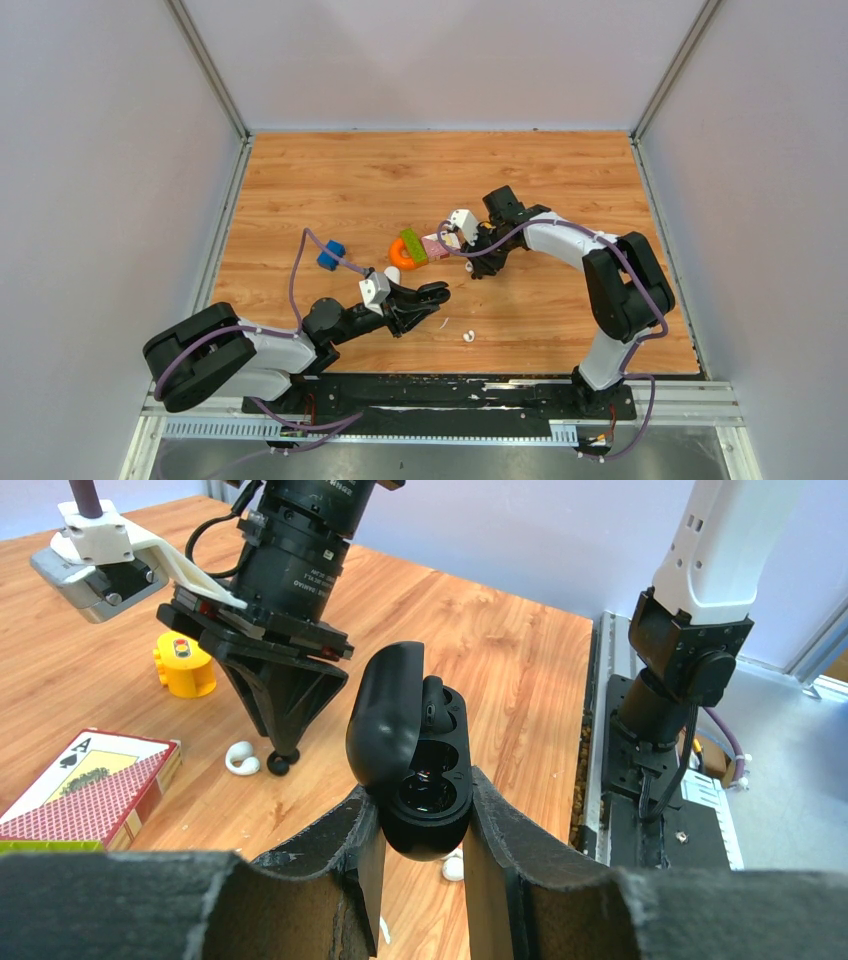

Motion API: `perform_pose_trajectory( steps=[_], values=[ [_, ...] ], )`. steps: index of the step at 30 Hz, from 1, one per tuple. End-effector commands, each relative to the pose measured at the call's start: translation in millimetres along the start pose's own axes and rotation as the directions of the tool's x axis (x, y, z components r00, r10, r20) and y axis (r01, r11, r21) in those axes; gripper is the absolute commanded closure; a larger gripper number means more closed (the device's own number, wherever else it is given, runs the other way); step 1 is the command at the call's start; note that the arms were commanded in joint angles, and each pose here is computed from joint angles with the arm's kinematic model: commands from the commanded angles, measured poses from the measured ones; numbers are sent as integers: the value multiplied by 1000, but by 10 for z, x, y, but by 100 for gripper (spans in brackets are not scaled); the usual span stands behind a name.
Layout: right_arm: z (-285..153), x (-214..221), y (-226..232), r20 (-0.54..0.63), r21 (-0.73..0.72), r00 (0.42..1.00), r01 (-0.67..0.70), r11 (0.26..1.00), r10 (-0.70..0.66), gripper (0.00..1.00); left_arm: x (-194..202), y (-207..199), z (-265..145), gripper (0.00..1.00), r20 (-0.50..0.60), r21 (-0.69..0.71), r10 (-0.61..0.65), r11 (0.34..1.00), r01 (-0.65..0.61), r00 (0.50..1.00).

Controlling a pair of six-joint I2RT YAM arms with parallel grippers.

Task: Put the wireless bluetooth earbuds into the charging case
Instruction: Pick up the left earbud from the center of the board.

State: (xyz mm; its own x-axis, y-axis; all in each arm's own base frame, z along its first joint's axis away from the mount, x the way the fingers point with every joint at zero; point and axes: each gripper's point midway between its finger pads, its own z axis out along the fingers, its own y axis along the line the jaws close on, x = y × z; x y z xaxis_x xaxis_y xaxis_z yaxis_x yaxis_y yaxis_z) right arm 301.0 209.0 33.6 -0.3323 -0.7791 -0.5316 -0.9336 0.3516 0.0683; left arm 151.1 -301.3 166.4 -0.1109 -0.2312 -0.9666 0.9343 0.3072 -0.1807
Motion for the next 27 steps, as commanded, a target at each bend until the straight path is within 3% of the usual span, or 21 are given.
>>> perform_pose_trajectory(
  steps=[1, 27],
  values=[
    [-6, -94, -96, 24, 25, 999, 40, 999, -41, 73, -164, -4, 37, 100, 59, 6, 30, 1000, -30, 998],
    [-83, -77, 201, 80, -77, 992, 99, 992, -93, 73, -147, -11, 55, 100, 52, 14, 24, 1000, -25, 998]
  ],
)
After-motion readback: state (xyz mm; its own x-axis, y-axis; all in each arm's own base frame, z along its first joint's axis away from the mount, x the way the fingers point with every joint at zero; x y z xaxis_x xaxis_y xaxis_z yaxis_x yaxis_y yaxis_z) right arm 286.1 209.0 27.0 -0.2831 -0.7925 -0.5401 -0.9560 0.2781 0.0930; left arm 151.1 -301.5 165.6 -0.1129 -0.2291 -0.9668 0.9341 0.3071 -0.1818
